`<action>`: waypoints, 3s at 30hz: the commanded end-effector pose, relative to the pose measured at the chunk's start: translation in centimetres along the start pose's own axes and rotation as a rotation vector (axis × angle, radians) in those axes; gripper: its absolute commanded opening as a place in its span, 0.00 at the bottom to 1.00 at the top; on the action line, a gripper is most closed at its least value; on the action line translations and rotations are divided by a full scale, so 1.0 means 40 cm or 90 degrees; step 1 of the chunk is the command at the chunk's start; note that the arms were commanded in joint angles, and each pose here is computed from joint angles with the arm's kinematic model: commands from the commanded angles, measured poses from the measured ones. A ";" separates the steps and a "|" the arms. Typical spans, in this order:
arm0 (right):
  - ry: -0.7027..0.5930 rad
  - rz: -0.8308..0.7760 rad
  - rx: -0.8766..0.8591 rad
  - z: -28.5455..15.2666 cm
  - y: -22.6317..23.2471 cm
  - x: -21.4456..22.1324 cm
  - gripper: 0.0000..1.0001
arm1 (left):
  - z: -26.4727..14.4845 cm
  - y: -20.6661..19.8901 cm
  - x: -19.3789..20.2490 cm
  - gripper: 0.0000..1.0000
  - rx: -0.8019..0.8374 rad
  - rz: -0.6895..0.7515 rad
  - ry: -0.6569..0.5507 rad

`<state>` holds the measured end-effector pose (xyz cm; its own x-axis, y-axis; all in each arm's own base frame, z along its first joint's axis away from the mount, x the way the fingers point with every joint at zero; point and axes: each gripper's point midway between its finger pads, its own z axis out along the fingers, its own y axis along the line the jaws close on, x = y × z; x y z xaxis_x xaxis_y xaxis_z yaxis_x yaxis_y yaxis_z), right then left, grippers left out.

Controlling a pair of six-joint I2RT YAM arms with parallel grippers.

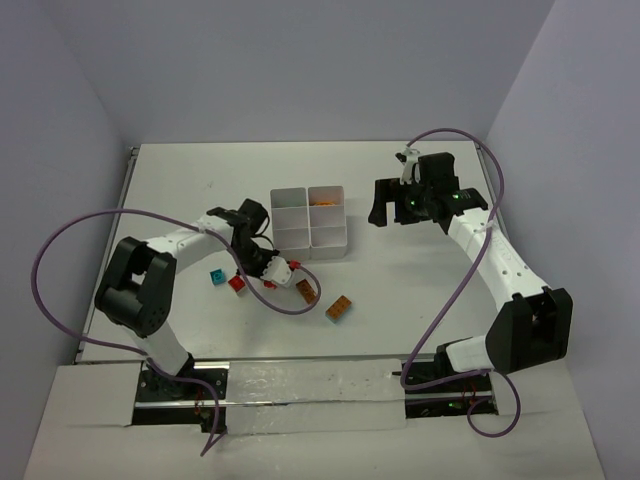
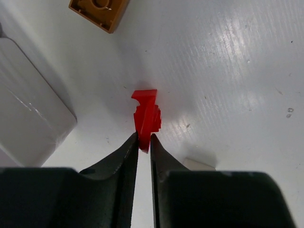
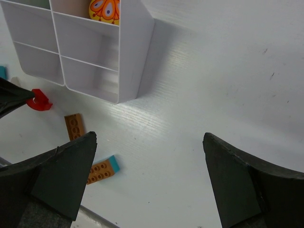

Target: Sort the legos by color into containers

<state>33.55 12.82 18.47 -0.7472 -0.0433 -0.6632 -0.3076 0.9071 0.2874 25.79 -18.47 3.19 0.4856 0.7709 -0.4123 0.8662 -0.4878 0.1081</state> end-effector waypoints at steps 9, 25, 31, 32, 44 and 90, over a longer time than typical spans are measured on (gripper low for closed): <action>-0.029 -0.014 -0.011 -0.019 0.019 -0.047 1.00 | -0.210 0.132 -0.210 0.00 -0.152 -0.079 -0.140; -0.030 -0.013 -0.019 -0.016 0.025 -0.059 1.00 | -0.353 0.367 -0.243 0.00 -0.291 -0.273 -0.154; -0.027 -0.011 -0.022 -0.012 0.027 -0.059 1.00 | -0.302 0.395 -0.207 0.00 -0.261 -0.329 -0.117; -0.028 -0.011 -0.020 -0.013 0.026 -0.060 1.00 | -0.289 0.396 -0.196 0.00 -0.259 -0.333 -0.108; -0.023 -0.008 -0.024 -0.006 0.027 -0.059 1.00 | -0.219 0.360 -0.112 0.03 -0.250 -0.352 -0.025; 0.001 -0.015 -0.027 0.004 0.029 -0.042 1.00 | -0.198 -0.108 0.026 0.73 0.016 0.024 0.016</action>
<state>33.98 13.80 18.68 -0.7613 -0.0509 -0.6465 -0.3298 0.8887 0.3184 21.77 -11.08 10.04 0.4543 0.8124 -0.3657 0.8779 -0.4780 0.0286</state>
